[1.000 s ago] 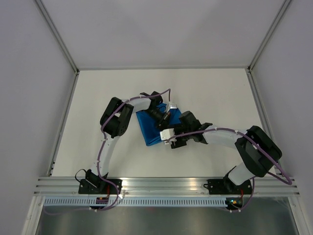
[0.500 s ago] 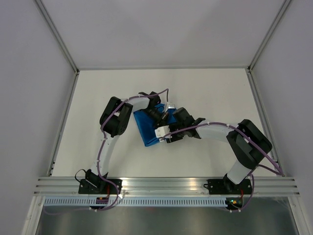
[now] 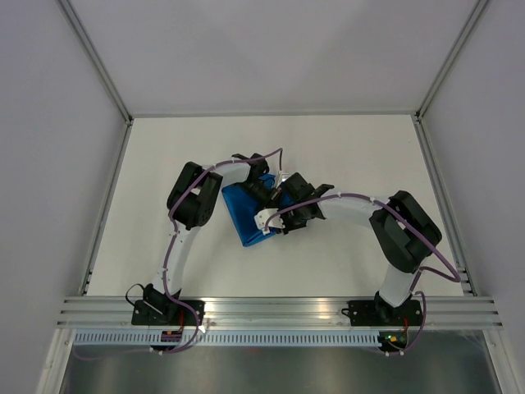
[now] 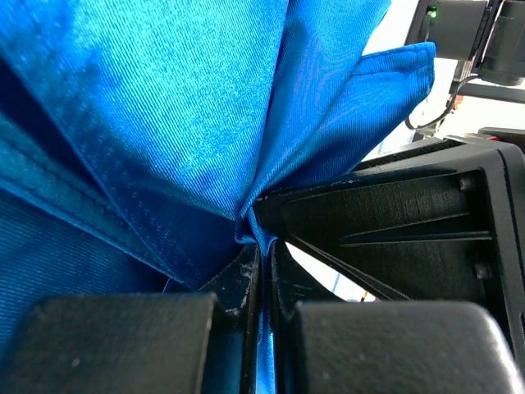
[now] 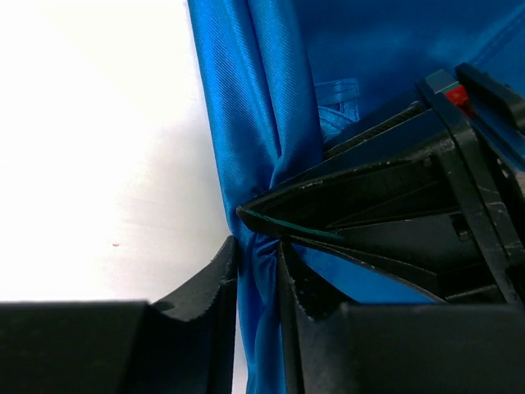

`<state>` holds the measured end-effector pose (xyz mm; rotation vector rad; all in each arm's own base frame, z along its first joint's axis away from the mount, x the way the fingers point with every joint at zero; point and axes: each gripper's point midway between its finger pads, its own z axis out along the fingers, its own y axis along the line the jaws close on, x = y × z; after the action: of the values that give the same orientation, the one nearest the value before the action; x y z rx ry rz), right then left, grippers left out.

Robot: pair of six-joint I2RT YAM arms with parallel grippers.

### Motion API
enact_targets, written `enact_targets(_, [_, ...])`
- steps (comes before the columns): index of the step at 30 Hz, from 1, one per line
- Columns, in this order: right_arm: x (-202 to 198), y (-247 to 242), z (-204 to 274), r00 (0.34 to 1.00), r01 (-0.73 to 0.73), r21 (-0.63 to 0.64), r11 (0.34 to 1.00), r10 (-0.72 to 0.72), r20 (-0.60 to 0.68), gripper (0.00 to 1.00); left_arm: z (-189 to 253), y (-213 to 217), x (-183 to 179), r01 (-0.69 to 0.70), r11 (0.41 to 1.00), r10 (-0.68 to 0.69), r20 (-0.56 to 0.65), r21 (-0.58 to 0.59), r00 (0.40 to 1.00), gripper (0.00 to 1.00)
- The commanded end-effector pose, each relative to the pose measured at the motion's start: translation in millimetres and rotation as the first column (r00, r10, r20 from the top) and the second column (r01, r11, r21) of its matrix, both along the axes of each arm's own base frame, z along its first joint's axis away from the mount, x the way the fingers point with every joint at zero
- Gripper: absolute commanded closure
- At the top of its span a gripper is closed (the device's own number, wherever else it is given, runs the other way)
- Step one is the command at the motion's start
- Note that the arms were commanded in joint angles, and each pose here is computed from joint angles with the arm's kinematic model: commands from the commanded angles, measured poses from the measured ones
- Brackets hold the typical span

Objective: Fold the napkin, place the utensils inside, and roll it up
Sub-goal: Roll the napkin with the utensil

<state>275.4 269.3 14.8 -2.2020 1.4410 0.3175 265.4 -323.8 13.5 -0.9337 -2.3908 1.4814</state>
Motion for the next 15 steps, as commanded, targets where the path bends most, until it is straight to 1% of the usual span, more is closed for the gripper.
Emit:
enact_targets(1, [-30, -28, -38, 0.987, -0.011, -0.157, 0.988, -0.015, -0.161, 0.79, -8, 2, 9, 0.029, 1.000, -0.030, 0.080, 0.012, 0.996, 0.92])
enact_targets(3, [-33, -28, -42, 0.981, -0.008, -0.171, 0.985, -0.025, -0.194, 0.82, -2, 3, 15, 0.020, 1.000, -0.021, 0.103, 0.005, 0.995, 0.84])
enact_targets(4, [-33, -28, -40, 0.977, -0.007, -0.178, 0.984, -0.031, -0.211, 0.83, 5, 3, 18, 0.013, 1.000, -0.013, 0.117, -0.003, 0.993, 0.75])
enact_targets(5, [-35, -27, -40, 0.973, -0.006, -0.176, 0.984, -0.035, -0.230, 0.84, 9, 4, 22, 0.005, 1.000, -0.005, 0.128, -0.006, 0.992, 0.69])
enact_targets(6, [-39, -31, -42, 0.965, -0.007, -0.193, 0.981, -0.044, -0.259, 0.85, 13, 3, 26, -0.001, 1.000, 0.003, 0.146, -0.010, 0.989, 0.66])
enact_targets(7, [-34, -29, -39, 0.964, 0.005, -0.185, 0.983, -0.054, -0.262, 0.86, 17, 4, 28, -0.006, 1.000, 0.008, 0.154, -0.015, 0.988, 0.63])
enact_targets(8, [-34, -28, -37, 0.960, 0.007, -0.182, 0.983, -0.058, -0.275, 0.87, 25, 3, 31, -0.013, 1.000, 0.018, 0.172, -0.026, 0.985, 0.57])
enact_targets(11, [-32, -27, -34, 0.940, 0.020, -0.177, 0.984, -0.079, -0.331, 0.89, 39, 2, 43, -0.041, 0.999, 0.045, 0.230, -0.024, 0.972, 0.52])
enact_targets(12, [-36, -31, -37, 0.925, 0.017, -0.195, 0.981, -0.089, -0.369, 0.89, 40, 4, 47, -0.056, 0.998, 0.057, 0.246, -0.009, 0.968, 0.52])
enact_targets(14, [-30, -27, -31, 0.912, 0.026, -0.177, 0.984, -0.096, -0.399, 0.89, 47, 5, 56, -0.086, 0.996, 0.081, 0.279, 0.004, 0.957, 0.51])
enact_targets(15, [-35, -31, -33, 0.893, 0.021, -0.194, 0.981, -0.106, -0.438, 0.89, 49, 9, 63, -0.110, 0.994, 0.101, 0.296, 0.014, 0.950, 0.51])
